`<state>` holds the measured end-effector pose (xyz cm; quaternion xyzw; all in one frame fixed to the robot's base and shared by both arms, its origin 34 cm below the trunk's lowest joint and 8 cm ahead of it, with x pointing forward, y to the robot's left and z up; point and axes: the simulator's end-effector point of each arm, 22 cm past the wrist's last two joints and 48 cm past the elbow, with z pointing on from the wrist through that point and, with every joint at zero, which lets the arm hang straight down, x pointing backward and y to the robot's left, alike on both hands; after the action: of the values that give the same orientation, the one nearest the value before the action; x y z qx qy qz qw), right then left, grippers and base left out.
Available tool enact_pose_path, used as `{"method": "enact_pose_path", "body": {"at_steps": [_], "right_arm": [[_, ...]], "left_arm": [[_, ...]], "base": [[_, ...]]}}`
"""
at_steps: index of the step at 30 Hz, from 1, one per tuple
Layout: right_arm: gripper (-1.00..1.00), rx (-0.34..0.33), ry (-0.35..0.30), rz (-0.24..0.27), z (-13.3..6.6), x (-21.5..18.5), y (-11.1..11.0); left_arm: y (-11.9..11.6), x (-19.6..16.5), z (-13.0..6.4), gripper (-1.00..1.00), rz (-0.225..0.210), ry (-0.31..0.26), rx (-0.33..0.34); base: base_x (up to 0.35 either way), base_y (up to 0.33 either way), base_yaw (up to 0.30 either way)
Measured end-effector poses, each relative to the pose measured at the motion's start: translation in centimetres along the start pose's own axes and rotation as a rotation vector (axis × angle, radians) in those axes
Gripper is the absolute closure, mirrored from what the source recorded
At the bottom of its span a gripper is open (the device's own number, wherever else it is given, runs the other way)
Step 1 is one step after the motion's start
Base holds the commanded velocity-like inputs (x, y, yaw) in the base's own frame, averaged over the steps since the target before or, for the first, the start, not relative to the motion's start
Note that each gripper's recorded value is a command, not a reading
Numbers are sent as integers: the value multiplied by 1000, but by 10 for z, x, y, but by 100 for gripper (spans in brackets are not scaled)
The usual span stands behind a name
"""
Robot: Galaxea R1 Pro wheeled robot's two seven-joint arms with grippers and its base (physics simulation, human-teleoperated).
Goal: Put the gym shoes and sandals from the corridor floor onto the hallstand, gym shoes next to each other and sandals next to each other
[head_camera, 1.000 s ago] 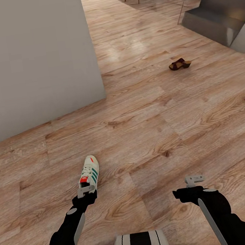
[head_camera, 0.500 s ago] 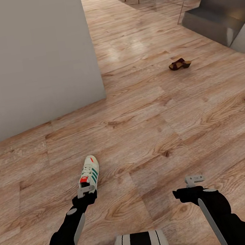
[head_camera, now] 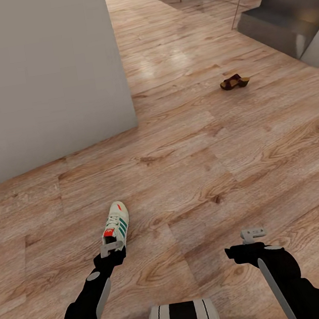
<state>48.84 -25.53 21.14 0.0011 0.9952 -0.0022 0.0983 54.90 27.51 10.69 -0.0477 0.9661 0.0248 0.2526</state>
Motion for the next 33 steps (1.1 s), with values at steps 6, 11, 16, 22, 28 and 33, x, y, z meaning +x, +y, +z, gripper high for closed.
{"method": "enact_pose_path", "body": {"at_steps": [6, 11, 16, 22, 28, 33], "right_arm": [[-100, 0, 0, 0, 0, 0, 0], [-100, 0, 0, 0, 0, 0, 0], [-100, 0, 0, 0, 0, 0, 0], [-100, 0, 0, 0, 0, 0, 0], [-100, 0, 0, 0, 0, 0, 0], [-100, 0, 0, 0, 0, 0, 0]], "left_arm": [[0, 1, 0, -100, 0, 1, 0], [0, 1, 0, -100, 0, 2, 0], [0, 3, -1, 100, -2, 3, 0], [1, 4, -1, 100, -4, 4, -1], [1, 4, -1, 100, -5, 4, -1], [1, 3, -1, 100, -6, 3, 0]], "base": [[0, 0, 0], [0, 0, 0], [0, 0, 0], [0, 0, 0], [0, 0, 0], [0, 0, 0]]}}
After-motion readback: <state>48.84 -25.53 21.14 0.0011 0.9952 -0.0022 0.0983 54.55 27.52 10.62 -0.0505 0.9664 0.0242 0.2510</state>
